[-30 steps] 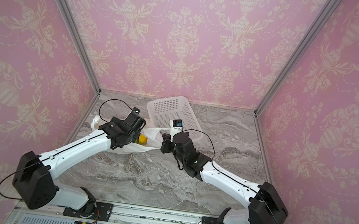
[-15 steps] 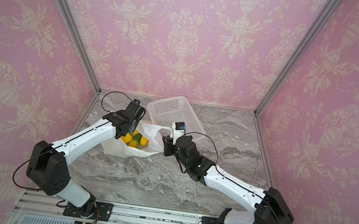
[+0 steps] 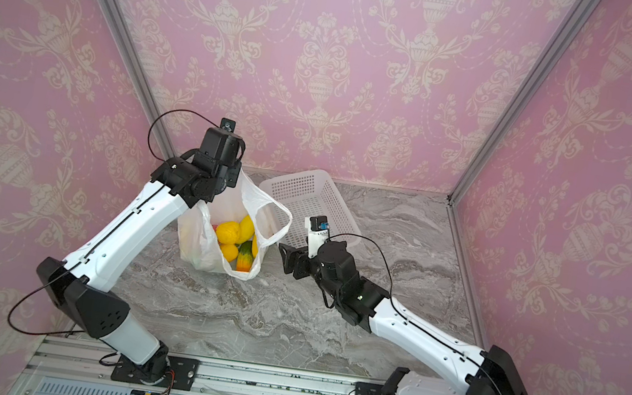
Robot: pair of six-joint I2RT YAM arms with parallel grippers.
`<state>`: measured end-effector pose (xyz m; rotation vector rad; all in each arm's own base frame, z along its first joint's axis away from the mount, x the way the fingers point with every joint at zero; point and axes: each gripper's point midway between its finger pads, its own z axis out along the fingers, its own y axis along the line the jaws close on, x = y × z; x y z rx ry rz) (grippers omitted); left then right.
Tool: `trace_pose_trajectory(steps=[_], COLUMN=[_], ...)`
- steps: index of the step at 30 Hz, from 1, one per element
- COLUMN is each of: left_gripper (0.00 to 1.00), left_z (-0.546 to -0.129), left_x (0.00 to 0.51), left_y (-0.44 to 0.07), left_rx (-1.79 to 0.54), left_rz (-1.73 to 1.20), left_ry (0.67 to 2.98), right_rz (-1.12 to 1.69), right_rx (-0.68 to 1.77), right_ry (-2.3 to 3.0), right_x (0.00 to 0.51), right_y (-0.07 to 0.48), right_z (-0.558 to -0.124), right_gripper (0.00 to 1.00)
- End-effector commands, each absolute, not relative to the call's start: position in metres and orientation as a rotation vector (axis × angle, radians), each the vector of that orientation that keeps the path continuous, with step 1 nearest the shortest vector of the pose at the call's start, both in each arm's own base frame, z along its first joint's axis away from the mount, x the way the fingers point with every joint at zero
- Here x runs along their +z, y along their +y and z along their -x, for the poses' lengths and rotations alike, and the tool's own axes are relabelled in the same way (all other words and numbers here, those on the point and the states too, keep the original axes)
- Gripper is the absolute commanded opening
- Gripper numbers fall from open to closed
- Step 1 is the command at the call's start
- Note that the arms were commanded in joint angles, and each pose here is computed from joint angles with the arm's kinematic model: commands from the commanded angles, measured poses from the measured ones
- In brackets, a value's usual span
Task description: Untie the knot of the plastic bag and take out the fruit
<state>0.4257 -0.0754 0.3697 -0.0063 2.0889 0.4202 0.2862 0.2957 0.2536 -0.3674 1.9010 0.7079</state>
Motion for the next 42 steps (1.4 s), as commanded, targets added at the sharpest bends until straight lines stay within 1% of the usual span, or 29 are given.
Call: trace_pose_trajectory(steps=[1,4,8,12,14,18,21,29,32,36,39,42], left_gripper=[0.0,0.0,0.0,0.0,0.0,0.0,0.0,0.0,0.0,0.0,0.0,0.0], left_z=[-0.415,-0.409,-0.403,-0.374,-0.355,-0.321,-0.307,-0.289,-0.289,-0.286,-0.279,-0.273], left_x=[0.401,0.409,0.378,0.328,0.308,0.286,0.268,0.245,0.232,0.237,0.243,0.243], left_y=[-0.064,-0.067,-0.083,-0.1,-0.105,-0.114,-0.117,-0.121,-0.128,-0.118,-0.115,-0.112], left_rx=[0.455,0.431,0.458,0.466,0.418,0.342,0.256,0.097,0.062,0.072,0.033,0.011], left_rz=[0.032,0.034,-0.013,-0.02,-0.014,-0.045,-0.067,-0.105,-0.16,-0.137,-0.135,-0.131], left_ry=[2.05,2.034,2.031,2.032,2.044,2.064,2.111,2.102,2.076,2.011,1.995,1.993], right_rz=[0.46,0.49,0.517,0.564,0.593,0.673,0.716,0.778,0.832,0.871,0.841,0.769], right_rx=[0.736,0.746,0.741,0.739,0.74,0.736,0.734,0.669,0.684,0.656,0.618,0.434], right_ry=[1.896,1.886,1.88,1.877,1.878,1.831,1.789,1.765,1.703,1.623,1.657,1.728], right_x=[0.257,0.26,0.256,0.248,0.244,0.248,0.255,0.253,0.265,0.278,0.269,0.248], right_y=[0.31,0.316,0.318,0.321,0.323,0.33,0.336,0.347,0.354,0.359,0.366,0.371], right_z=[-0.276,-0.272,-0.268,-0.262,-0.259,-0.244,-0.231,-0.216,-0.198,-0.177,-0.185,-0.215], right_gripper=[0.82,0.83,0.84,0.88,0.88,0.91,0.93,0.94,0.94,0.95,0.96,0.97])
